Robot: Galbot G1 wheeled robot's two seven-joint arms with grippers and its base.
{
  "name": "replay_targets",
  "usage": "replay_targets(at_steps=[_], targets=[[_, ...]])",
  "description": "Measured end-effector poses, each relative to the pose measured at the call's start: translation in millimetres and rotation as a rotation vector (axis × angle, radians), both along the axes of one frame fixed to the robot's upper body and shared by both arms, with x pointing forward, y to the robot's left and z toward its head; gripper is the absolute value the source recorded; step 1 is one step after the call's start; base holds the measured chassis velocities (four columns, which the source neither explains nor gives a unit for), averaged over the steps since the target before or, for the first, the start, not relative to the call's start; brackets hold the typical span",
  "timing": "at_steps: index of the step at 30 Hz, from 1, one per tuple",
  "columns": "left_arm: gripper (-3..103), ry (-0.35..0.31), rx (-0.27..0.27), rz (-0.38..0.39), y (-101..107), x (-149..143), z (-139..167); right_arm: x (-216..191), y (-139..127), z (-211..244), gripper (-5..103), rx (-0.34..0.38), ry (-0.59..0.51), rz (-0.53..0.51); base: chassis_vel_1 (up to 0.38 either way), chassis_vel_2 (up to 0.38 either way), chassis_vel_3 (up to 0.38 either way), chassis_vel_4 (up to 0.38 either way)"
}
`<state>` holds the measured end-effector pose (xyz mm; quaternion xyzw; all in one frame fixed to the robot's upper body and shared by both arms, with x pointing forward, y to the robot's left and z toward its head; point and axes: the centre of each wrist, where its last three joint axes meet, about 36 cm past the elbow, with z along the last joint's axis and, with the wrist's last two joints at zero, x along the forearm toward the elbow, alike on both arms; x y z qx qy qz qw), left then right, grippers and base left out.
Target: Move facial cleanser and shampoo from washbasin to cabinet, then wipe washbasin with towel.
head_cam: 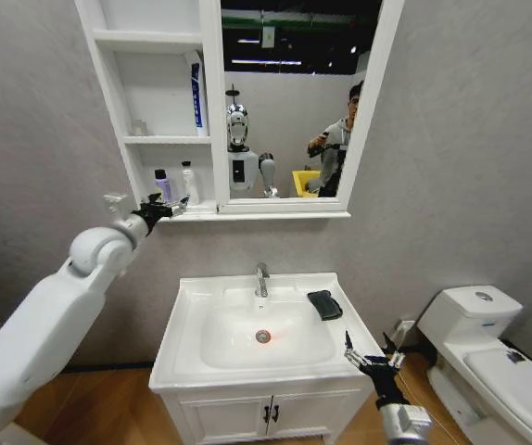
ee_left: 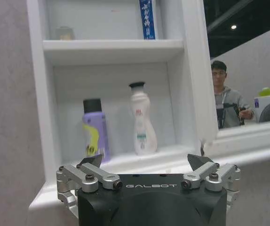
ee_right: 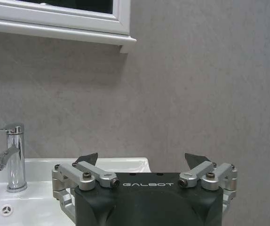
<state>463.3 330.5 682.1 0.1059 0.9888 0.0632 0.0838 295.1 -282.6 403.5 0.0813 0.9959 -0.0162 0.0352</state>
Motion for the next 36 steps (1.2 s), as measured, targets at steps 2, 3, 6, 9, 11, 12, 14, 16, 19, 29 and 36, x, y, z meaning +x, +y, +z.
replay_targets(at_steps=[2, 3, 6, 9, 11, 12, 14, 16, 19, 29, 36], targets=[[100, 0.008, 0.027, 0.015, 9.7, -15.4, -23.4, -0.7, -0.2, 1.4, 100, 0.006, 0.01, -0.008, 0.0, 0.0, 0.0, 0.0], [100, 0.017, 0.048, 0.04, 22.6, -30.4, -47.5, -1.9, -0.8, 1.0, 100, 0.009, 0.02, -0.014, 0.0, 0.0, 0.0, 0.0], [100, 0.035, 0.07, 0.106, 42.8, -56.6, -79.8, -4.5, -0.9, -0.7, 100, 0.015, 0.032, -0.014, 0.0, 0.0, 0.0, 0.0], [100, 0.113, 0.077, 0.175, 60.9, -107.0, -129.7, -7.0, 1.7, -4.3, 100, 0.021, 0.047, -0.002, 0.0, 0.0, 0.0, 0.0], [100, 0.147, 0.06, 0.221, 62.9, -146.1, -151.4, -7.3, 6.7, -7.7, 100, 0.028, 0.043, 0.032, 0.0, 0.0, 0.0, 0.0], [100, 0.154, 0.043, 0.235, 59.9, -158.6, -157.1, -7.6, 8.8, -8.7, 100, 0.029, 0.039, 0.047, 0.0, 0.0, 0.0, 0.0], [100, 0.158, 0.023, 0.245, 55.0, -169.5, -162.5, -8.8, 10.6, -9.8, 100, 0.027, 0.036, 0.061, 0.0, 0.0, 0.0, 0.0], [100, 0.164, -0.02, 0.251, 42.0, -188.2, -172.5, -12.9, 12.3, -11.4, 100, 0.021, 0.033, 0.076, 0.0, 0.0, 0.0, 0.0], [100, 0.175, -0.065, 0.244, 27.9, -205.5, -182.7, -15.5, 12.2, -11.9, 100, 0.009, 0.028, 0.087, 0.0, 0.0, 0.0, 0.0], [100, 0.215, -0.075, 0.253, 3.9, -229.6, -200.8, -16.8, 13.7, -16.6, 100, -0.006, 0.029, 0.103, 0.0, 0.0, 0.0, 0.0], [100, 0.21, -0.074, 0.253, 3.3, -228.0, -200.4, -0.2, 3.3, -20.1, 100, 0.02, 0.054, 0.076, 0.0, 0.0, 0.0, 0.0]])
